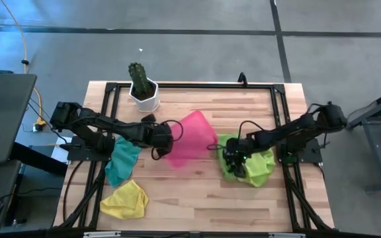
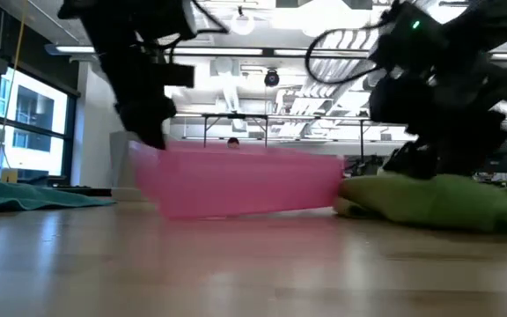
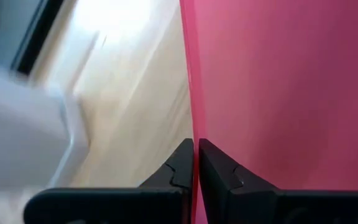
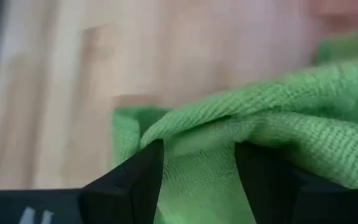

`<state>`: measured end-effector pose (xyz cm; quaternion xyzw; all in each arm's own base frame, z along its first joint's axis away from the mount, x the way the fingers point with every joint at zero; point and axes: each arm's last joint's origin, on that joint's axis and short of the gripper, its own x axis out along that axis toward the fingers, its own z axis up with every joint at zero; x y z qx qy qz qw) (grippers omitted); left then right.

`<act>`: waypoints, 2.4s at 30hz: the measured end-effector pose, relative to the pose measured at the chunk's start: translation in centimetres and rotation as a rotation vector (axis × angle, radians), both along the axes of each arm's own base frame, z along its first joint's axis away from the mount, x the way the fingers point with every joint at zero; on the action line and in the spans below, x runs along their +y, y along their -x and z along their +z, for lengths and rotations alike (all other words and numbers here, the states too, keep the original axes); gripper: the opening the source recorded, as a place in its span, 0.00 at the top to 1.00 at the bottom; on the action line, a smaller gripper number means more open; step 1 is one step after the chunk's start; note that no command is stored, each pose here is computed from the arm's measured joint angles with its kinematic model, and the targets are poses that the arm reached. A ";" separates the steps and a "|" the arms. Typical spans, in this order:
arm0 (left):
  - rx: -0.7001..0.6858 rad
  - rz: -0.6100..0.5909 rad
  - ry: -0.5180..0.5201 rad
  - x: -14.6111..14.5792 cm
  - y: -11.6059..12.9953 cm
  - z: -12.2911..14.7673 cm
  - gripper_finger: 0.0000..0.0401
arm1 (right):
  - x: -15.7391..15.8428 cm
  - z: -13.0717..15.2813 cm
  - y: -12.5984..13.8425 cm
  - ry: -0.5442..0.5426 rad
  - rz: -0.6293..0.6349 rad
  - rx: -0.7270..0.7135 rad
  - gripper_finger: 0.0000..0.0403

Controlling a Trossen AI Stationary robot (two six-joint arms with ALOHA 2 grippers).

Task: Roll microfiber towels into tight, uniform cylinder then place into a basket
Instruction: Move the pink bin to the top center of the table

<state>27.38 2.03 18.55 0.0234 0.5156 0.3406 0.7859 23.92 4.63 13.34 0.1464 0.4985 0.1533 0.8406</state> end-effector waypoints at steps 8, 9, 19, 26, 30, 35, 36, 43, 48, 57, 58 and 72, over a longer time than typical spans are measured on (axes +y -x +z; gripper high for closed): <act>-0.027 -0.126 -0.073 1.7 -1.2 0.6 0.99 | 2.0 2.1 0.8 -0.069 0.109 -0.085 0.52; -0.021 -0.121 -0.074 1.9 -1.2 0.5 0.99 | 2.1 2.5 1.0 -0.085 0.110 -0.094 0.52; 0.080 -0.169 -0.117 4.3 -1.1 0.1 0.99 | 1.2 5.1 2.2 0.101 0.006 -0.223 0.52; 0.080 -0.221 -0.184 6.1 -1.4 0.6 0.99 | -0.9 4.5 2.1 0.556 -0.283 -0.212 0.52; 0.082 -0.263 -0.238 7.1 -1.7 1.0 0.99 | -1.6 3.7 1.7 0.546 -0.301 -0.159 0.52; 0.112 -0.319 -0.283 8.0 -1.8 1.2 0.99 | -1.5 1.8 0.9 0.465 -0.286 -0.082 0.52; 0.113 -0.320 -0.285 8.1 -1.8 1.2 0.99 | -1.4 1.4 0.8 0.448 -0.268 -0.063 0.52; 0.084 -0.333 -0.241 9.0 -1.5 1.2 0.99 | 0.0 -0.7 -0.4 0.272 -0.133 -0.036 0.52; 0.079 -0.315 -0.241 9.6 -1.4 1.2 0.99 | 0.5 -0.5 -0.7 0.249 -0.065 -0.091 0.52; 0.061 -0.315 -0.219 9.8 -1.3 1.2 0.99 | 0.6 1.3 -1.3 0.286 0.008 -0.210 0.52; 0.050 -0.316 -0.209 9.8 -1.3 1.2 0.99 | 0.6 1.7 -1.3 0.290 0.015 -0.223 0.52; 0.024 -0.279 -0.184 10.3 -1.8 0.2 0.99 | -0.2 4.5 -2.5 0.697 -0.027 -0.345 0.52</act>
